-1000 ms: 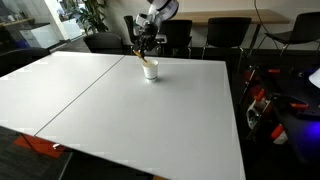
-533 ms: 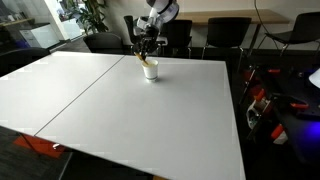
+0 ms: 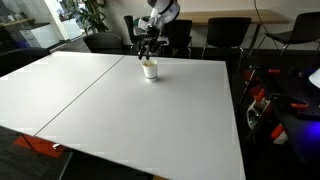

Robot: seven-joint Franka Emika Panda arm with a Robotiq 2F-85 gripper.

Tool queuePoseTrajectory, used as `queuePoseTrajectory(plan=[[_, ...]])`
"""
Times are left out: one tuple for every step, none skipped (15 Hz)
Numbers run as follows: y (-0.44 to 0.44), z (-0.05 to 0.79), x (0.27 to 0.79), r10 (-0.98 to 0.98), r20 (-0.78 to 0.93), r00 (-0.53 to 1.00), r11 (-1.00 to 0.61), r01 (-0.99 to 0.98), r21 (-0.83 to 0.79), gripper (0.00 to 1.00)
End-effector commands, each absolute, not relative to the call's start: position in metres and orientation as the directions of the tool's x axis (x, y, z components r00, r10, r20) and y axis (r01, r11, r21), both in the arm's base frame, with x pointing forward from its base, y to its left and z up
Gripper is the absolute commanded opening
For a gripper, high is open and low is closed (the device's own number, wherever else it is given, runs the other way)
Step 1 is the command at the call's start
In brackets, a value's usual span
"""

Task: Pick the pen and put it in the cup

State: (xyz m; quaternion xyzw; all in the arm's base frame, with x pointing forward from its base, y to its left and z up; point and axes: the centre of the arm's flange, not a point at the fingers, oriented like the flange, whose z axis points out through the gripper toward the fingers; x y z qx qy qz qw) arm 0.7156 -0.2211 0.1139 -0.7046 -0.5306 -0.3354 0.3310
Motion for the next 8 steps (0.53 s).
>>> queuePoseTrajectory(plan=[[-0.221,0.13,0.707,0.522,0.822,0.227,-0.22,0.967,-0.127,0.8],[-0.22,0.134,0.702,0.524,0.821,0.227,-0.226,0.966,-0.123,0.88],[-0.219,0.142,0.696,0.521,0.821,0.231,-0.237,0.964,-0.121,0.95],[-0.218,0.148,0.691,0.518,0.821,0.241,-0.247,0.961,-0.126,1.0],[-0.215,0.159,0.683,0.521,0.818,0.244,-0.256,0.959,-0.124,1.0],[-0.214,0.167,0.679,0.525,0.817,0.24,-0.258,0.959,-0.116,1.0],[-0.21,0.178,0.672,0.53,0.812,0.245,-0.27,0.956,-0.112,1.0],[-0.207,0.188,0.667,0.535,0.806,0.254,-0.281,0.953,-0.114,1.0]])
